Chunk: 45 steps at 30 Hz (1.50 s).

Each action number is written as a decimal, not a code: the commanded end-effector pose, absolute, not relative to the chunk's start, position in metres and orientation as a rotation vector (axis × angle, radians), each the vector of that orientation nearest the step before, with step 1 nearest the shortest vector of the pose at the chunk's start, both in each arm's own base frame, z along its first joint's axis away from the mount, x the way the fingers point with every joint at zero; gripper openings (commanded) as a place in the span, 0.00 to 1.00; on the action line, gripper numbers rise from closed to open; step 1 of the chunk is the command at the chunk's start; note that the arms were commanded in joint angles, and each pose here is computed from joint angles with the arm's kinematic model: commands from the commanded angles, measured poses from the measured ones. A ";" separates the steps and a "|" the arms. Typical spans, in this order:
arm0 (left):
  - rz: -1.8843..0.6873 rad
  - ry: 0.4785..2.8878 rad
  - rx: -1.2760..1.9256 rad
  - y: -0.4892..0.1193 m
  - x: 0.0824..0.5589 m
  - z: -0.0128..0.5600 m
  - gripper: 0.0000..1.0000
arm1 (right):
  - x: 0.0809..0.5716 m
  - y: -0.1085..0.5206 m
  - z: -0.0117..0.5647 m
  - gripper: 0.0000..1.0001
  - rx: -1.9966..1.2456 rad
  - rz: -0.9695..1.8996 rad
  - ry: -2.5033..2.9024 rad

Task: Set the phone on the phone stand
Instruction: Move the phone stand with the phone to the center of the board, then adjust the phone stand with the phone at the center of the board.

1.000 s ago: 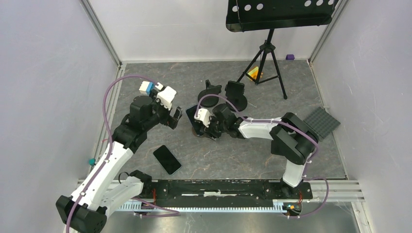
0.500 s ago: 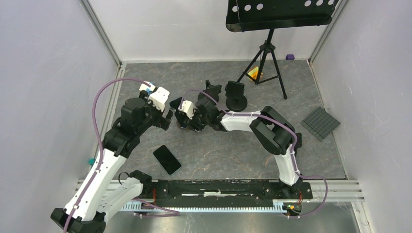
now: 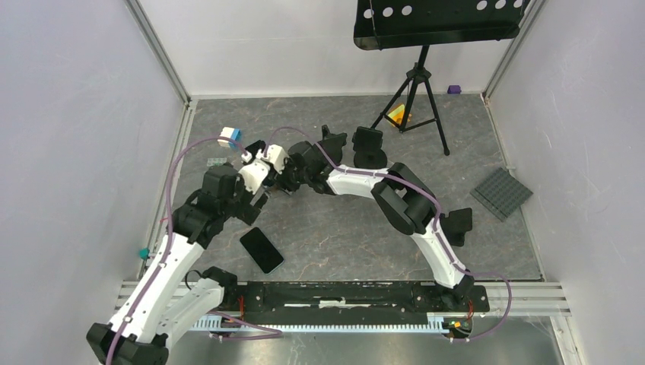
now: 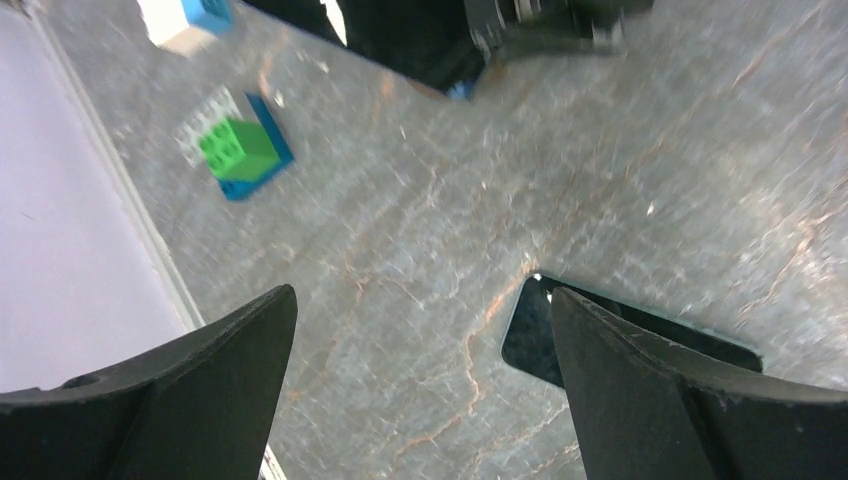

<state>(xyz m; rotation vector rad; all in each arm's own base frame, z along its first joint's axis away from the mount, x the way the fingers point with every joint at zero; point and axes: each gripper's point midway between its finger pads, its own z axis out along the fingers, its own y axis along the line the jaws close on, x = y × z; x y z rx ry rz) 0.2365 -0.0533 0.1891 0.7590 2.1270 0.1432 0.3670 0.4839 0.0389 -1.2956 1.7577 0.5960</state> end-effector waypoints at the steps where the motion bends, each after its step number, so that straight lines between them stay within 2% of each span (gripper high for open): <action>1: 0.173 2.172 0.798 -0.043 0.243 0.155 1.00 | 0.389 0.509 0.078 0.53 -1.222 0.620 1.644; 9: 0.085 2.221 0.718 -0.037 0.280 0.125 1.00 | 0.390 0.494 0.063 0.53 -1.225 0.605 1.688; 15: 0.062 2.217 0.665 -0.034 0.290 0.123 1.00 | 0.383 0.478 0.044 0.53 -1.241 0.594 1.739; 16: 0.065 2.213 0.649 -0.033 0.292 0.123 1.00 | 0.375 0.439 0.006 0.53 -1.275 0.432 1.952; 17: 0.064 2.213 0.633 -0.033 0.293 0.124 1.00 | 0.363 0.434 -0.002 0.53 -1.117 0.494 2.114; 18: 0.064 2.212 0.620 -0.032 0.295 0.125 1.00 | 0.359 0.435 -0.003 0.67 -1.044 0.531 2.165; 20: 0.067 2.216 0.585 -0.030 0.298 0.126 1.00 | 0.357 0.433 -0.003 0.64 -1.051 0.532 2.164; 24: 0.095 2.220 0.439 -0.014 0.308 0.132 1.00 | 0.352 0.429 0.002 0.67 -1.076 0.534 2.146; 29: -0.016 2.178 0.251 -0.002 0.320 0.150 1.00 | 0.343 0.424 0.015 0.69 -1.136 0.536 2.101; 39: -0.276 2.128 0.171 -0.032 0.354 0.166 1.00 | 0.319 0.433 0.023 0.70 -1.318 0.515 2.030; 45: -0.288 2.171 0.031 -0.026 0.386 0.160 1.00 | 0.315 0.435 0.020 0.70 -1.371 0.496 2.029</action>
